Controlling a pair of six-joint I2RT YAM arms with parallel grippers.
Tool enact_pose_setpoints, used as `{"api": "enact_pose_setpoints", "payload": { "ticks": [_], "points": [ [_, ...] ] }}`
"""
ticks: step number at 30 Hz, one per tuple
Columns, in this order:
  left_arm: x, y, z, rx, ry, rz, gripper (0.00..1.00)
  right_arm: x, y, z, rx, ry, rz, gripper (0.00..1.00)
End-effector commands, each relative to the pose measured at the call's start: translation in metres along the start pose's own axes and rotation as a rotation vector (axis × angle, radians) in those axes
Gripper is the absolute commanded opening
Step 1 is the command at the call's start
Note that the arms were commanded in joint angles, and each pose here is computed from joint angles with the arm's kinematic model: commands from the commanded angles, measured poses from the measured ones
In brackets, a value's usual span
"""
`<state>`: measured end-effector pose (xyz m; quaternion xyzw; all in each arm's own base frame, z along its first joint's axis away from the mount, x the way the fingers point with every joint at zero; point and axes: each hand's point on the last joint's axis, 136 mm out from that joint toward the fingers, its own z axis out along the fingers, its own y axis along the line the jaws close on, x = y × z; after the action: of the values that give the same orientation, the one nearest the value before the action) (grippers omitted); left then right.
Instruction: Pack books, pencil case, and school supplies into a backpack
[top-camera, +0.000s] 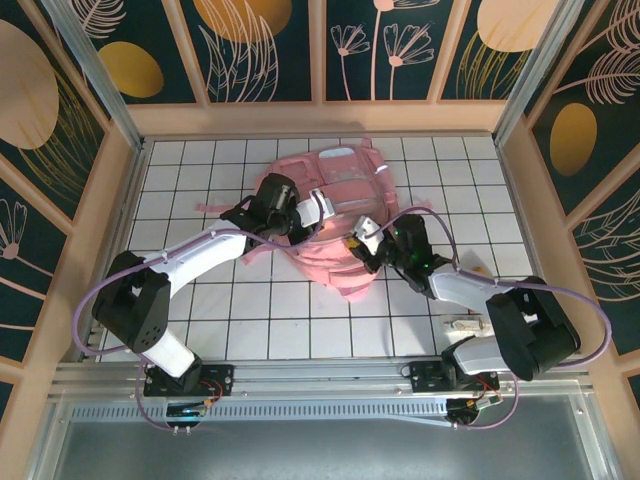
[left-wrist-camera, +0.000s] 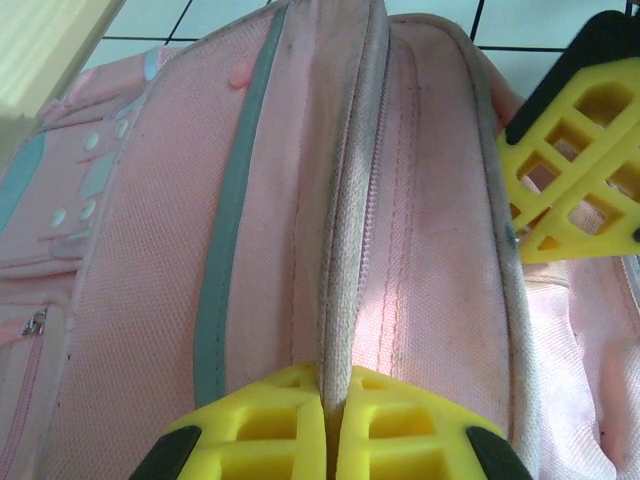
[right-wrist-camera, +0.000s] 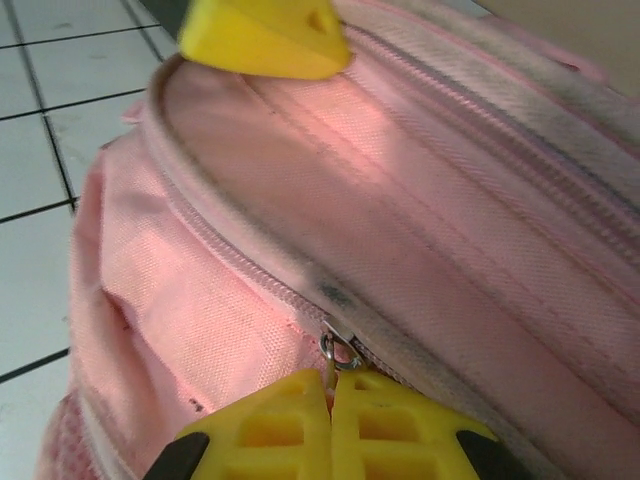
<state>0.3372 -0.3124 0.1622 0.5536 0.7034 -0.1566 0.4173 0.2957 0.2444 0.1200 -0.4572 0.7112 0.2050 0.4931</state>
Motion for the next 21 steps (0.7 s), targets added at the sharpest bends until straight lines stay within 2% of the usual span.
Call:
{"api": "enact_pose_setpoints", "payload": {
  "ticks": [1,8,14,21],
  "points": [
    [-0.034,-0.005,-0.016,0.025,-0.133,0.029,0.00,0.000,-0.042,-0.007,0.252,0.017,0.062,0.00],
    [-0.016,0.001,-0.018,-0.006,-0.095,0.042,0.00,-0.007,-0.049,-0.031,0.334,-0.018,0.118,0.00],
    [0.002,-0.005,-0.024,0.007,-0.125,0.076,0.00,0.015,-0.087,-0.054,0.504,0.011,0.324,0.00],
    [0.029,-0.013,-0.022,0.030,-0.066,0.108,0.00,0.018,-0.092,-0.057,0.521,-0.009,0.403,0.00]
  ]
}}
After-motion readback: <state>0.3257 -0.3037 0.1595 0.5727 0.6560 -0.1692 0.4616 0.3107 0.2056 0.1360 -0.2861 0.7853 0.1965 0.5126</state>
